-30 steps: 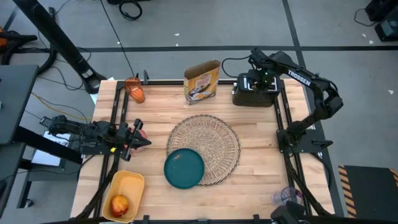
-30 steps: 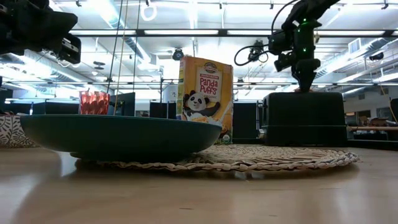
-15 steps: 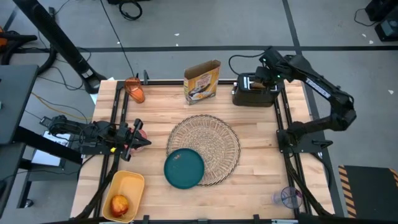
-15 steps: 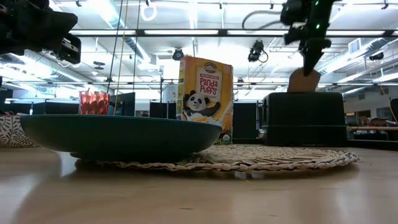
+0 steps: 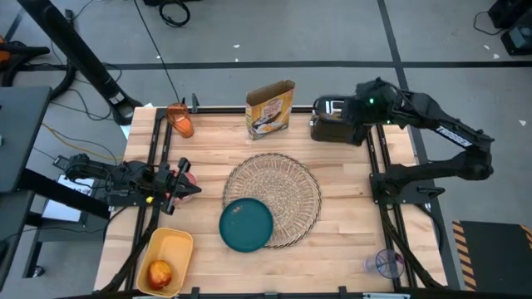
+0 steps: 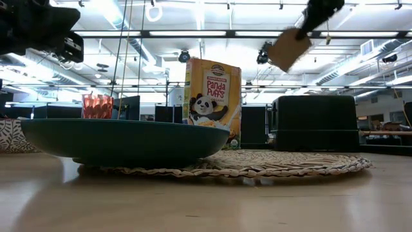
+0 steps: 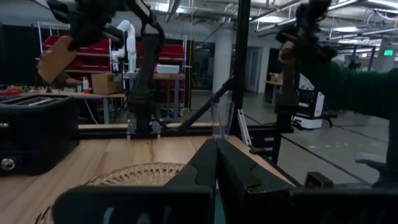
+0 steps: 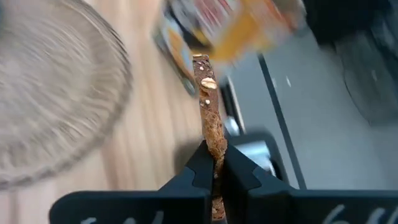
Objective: Arrange a breakfast setting
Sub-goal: Put the toasted bread on the green plate
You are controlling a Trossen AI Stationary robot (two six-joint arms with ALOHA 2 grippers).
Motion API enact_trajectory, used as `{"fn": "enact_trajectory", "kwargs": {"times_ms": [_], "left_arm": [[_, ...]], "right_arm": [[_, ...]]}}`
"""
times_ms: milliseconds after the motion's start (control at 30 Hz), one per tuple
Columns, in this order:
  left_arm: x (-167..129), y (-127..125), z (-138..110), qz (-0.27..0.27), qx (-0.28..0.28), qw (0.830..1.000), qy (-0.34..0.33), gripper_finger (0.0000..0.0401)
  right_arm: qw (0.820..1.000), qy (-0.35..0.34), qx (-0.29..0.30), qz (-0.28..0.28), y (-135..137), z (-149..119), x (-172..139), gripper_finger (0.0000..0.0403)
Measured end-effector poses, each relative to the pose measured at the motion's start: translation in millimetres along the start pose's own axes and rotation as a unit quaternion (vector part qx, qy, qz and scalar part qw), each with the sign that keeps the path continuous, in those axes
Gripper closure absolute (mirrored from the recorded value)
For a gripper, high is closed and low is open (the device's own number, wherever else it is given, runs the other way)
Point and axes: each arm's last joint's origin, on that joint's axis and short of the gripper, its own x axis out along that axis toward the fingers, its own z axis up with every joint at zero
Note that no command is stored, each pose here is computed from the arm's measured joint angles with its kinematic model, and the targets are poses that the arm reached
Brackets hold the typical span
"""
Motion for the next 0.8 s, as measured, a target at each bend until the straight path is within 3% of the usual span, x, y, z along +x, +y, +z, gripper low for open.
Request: {"fn": "enact_trajectory", "kwargs": {"times_ms": [333, 567, 800], "left_arm": [[0.0, -0.1, 1.7, 0.0, -0.001, 1.0, -0.009, 0.039], [0.0, -0.1, 1.7, -0.001, -0.021, 1.0, -0.009, 0.039], [0.0, -0.1, 1.4, -0.001, -0.039, 0.999, -0.007, 0.039]], "right_arm": [[0.987, -0.1, -0.108, 0.072, 75.9, 53.4, 19.3, 0.0387], [0.959, -0.162, -0.2, 0.116, 149.8, 85.4, 42.8, 0.0387], [0.936, -0.17, -0.279, 0.129, 222.7, 95.4, 79.3, 0.0387]]}}
